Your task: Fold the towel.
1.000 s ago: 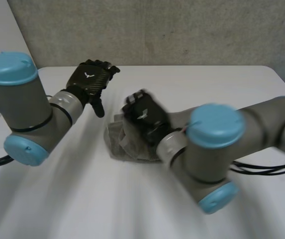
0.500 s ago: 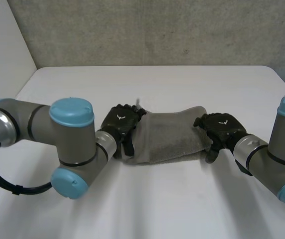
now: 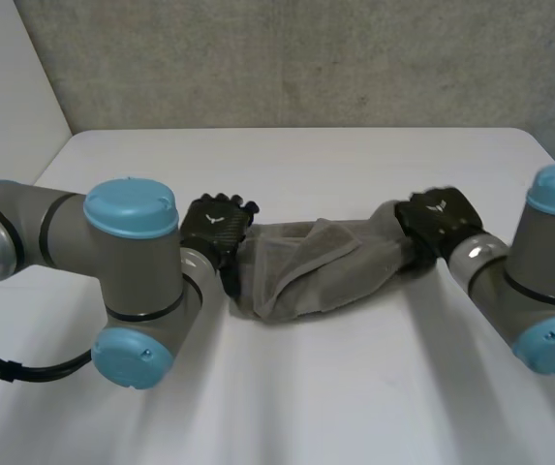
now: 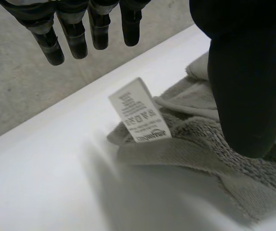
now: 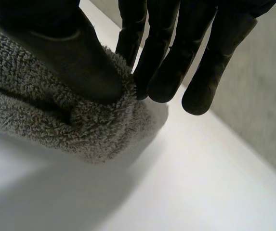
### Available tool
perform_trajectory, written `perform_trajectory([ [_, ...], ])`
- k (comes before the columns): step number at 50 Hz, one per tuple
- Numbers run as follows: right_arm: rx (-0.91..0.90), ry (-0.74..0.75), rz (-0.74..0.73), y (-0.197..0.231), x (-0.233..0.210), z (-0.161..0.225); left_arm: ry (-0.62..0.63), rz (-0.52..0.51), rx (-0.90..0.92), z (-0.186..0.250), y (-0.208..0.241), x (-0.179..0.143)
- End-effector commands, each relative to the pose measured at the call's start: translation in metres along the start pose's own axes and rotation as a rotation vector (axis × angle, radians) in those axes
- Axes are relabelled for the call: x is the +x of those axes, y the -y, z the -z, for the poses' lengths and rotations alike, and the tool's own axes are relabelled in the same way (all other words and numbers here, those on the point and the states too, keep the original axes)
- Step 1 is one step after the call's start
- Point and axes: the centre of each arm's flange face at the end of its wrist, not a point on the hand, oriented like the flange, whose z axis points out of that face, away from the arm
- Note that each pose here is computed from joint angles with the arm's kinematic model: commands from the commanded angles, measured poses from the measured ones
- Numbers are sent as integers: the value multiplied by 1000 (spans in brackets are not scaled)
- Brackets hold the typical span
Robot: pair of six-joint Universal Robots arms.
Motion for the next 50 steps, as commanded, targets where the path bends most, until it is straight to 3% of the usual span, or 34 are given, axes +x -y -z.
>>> perform_trajectory([
  [1, 140, 87, 224, 53, -42, 9, 64, -18, -19, 0, -1, -12],
  [8, 197, 139, 368, 74, -80, 13, 93, -71, -60, 4, -10, -25],
  [18, 44, 114, 360, 38, -82, 22, 50, -58, 18, 16, 13, -19],
  [30, -29, 33, 227, 7, -47, 28, -104, -22, 167, 21, 46, 26],
  [37, -48, 44, 221, -4, -51, 31, -184, 25, 119, -1, 18, 53],
  [50, -51, 53, 218, -9, -54, 33, -191, 14, 94, -40, -15, 67],
])
